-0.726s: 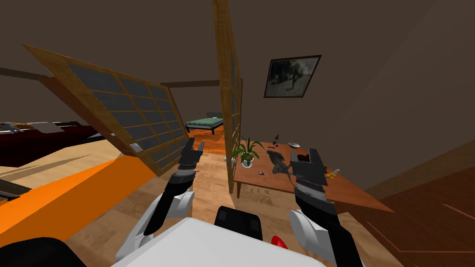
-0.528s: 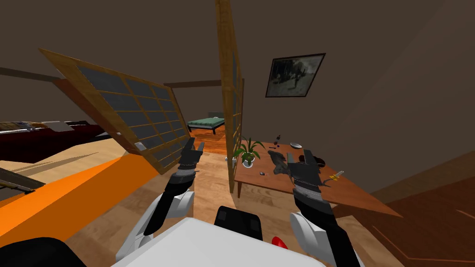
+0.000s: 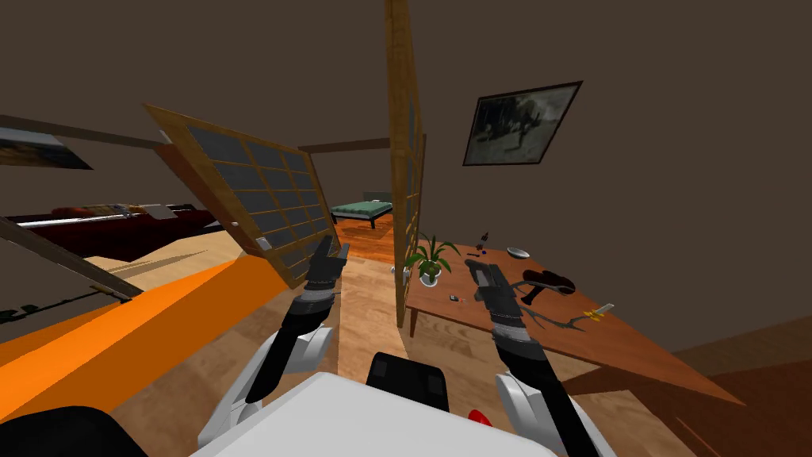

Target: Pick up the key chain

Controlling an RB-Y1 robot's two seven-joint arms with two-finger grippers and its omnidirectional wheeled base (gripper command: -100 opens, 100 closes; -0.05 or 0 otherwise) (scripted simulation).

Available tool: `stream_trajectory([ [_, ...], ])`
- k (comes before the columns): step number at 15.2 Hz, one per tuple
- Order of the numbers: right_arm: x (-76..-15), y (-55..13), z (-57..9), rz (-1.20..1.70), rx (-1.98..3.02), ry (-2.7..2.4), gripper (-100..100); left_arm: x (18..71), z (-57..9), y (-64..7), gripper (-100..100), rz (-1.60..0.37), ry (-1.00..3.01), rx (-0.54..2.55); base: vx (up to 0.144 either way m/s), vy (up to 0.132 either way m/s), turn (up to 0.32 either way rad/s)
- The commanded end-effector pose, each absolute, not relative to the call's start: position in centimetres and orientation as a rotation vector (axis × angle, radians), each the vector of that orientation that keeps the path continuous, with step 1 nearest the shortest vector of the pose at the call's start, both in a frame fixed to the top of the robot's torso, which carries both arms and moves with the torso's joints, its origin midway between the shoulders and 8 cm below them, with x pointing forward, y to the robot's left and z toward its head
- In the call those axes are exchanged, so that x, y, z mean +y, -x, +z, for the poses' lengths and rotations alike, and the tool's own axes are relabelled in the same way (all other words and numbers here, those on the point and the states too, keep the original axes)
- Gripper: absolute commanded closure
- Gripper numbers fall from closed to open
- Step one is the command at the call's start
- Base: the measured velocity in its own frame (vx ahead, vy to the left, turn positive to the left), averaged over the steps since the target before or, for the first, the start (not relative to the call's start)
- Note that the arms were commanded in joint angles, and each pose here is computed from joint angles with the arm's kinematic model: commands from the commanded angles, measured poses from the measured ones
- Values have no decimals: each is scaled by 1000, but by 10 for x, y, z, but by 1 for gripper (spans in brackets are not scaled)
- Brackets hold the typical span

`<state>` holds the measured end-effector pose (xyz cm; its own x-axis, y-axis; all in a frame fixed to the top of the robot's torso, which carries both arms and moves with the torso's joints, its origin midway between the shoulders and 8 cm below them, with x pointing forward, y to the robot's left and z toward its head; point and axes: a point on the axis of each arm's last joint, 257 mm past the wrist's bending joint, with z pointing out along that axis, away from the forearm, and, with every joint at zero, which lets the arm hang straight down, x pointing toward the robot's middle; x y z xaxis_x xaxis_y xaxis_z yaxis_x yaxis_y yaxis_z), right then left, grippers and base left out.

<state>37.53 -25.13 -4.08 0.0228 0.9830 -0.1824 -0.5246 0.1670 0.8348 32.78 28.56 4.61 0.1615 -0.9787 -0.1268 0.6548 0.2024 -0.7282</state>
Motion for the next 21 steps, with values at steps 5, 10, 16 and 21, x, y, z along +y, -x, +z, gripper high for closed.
stream_trajectory([
  [5,-231,-383,-114,1246,1130,-614,-100,286,46,-328,0,-1268,592,672,-38,17,165],
  [10,-229,-380,-182,1177,1314,-596,-100,286,46,-328,0,-1268,592,671,-39,19,193],
  [16,-228,-359,-262,1086,1553,-518,-100,286,46,-328,0,-1268,592,672,-30,20,182],
  [21,-240,-345,-306,1024,1668,-502,-100,286,46,-328,0,-1268,592,672,-20,15,118],
])
